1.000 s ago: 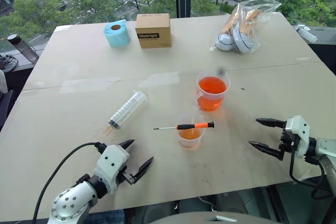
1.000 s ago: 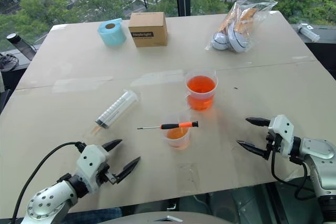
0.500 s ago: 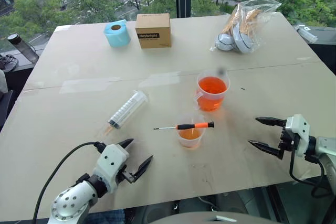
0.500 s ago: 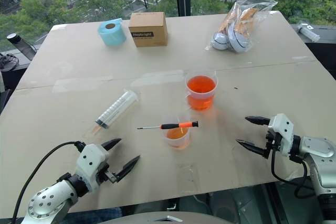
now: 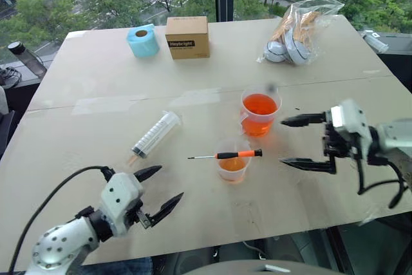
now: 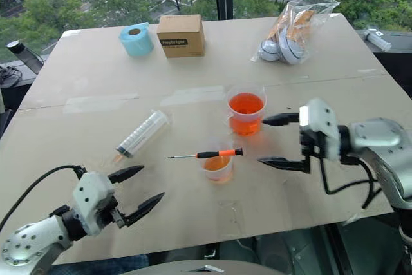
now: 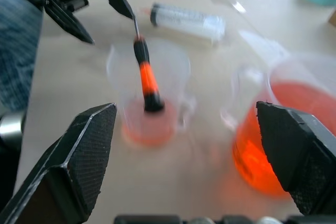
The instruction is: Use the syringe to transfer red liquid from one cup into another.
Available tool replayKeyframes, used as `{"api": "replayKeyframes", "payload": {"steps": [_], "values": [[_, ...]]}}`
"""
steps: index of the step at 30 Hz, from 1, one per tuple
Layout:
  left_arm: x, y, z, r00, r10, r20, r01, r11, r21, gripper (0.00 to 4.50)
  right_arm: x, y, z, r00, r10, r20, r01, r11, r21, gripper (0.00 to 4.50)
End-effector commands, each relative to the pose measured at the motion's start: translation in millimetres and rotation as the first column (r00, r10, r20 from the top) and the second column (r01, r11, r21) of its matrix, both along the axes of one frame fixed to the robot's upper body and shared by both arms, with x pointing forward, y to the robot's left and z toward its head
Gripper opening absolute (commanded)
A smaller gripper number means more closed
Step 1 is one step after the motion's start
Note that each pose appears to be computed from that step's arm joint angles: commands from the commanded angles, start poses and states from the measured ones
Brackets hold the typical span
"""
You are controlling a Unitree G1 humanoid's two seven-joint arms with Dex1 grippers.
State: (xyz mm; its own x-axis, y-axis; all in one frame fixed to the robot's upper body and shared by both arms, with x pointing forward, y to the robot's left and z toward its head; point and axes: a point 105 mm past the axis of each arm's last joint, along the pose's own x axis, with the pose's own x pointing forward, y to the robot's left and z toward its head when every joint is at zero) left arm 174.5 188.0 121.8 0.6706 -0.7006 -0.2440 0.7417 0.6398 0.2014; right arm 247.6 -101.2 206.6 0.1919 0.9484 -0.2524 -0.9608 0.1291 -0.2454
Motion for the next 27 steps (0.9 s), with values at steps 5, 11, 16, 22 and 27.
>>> {"api": "replayKeyframes", "payload": {"steps": [5,11,16,22,27], "values": [[-7,-10,36,0.996,-0.091,0.017,0.092,0.994,-0.054,4.50,1,31,0,0.997,0.070,-0.042,-0.073,0.995,-0.070,4.48],[-14,-14,44,0.991,-0.135,-0.021,0.135,0.991,-0.021,4.50,3,45,-9,0.989,0.148,-0.022,-0.149,0.977,-0.155,4.48],[-19,-18,44,0.986,-0.158,-0.052,0.158,0.987,0.000,4.50,3,54,-17,0.979,0.204,0.010,-0.198,0.957,-0.214,4.48],[-19,-17,44,0.988,-0.146,-0.046,0.146,0.989,0.004,4.50,9,62,-17,0.977,0.210,0.031,-0.197,0.949,-0.245,3.59],[-18,-16,42,0.990,-0.135,-0.041,0.135,0.991,-0.001,4.50,8,67,-9,0.974,0.225,0.036,-0.210,0.947,-0.243,1.18]]}}
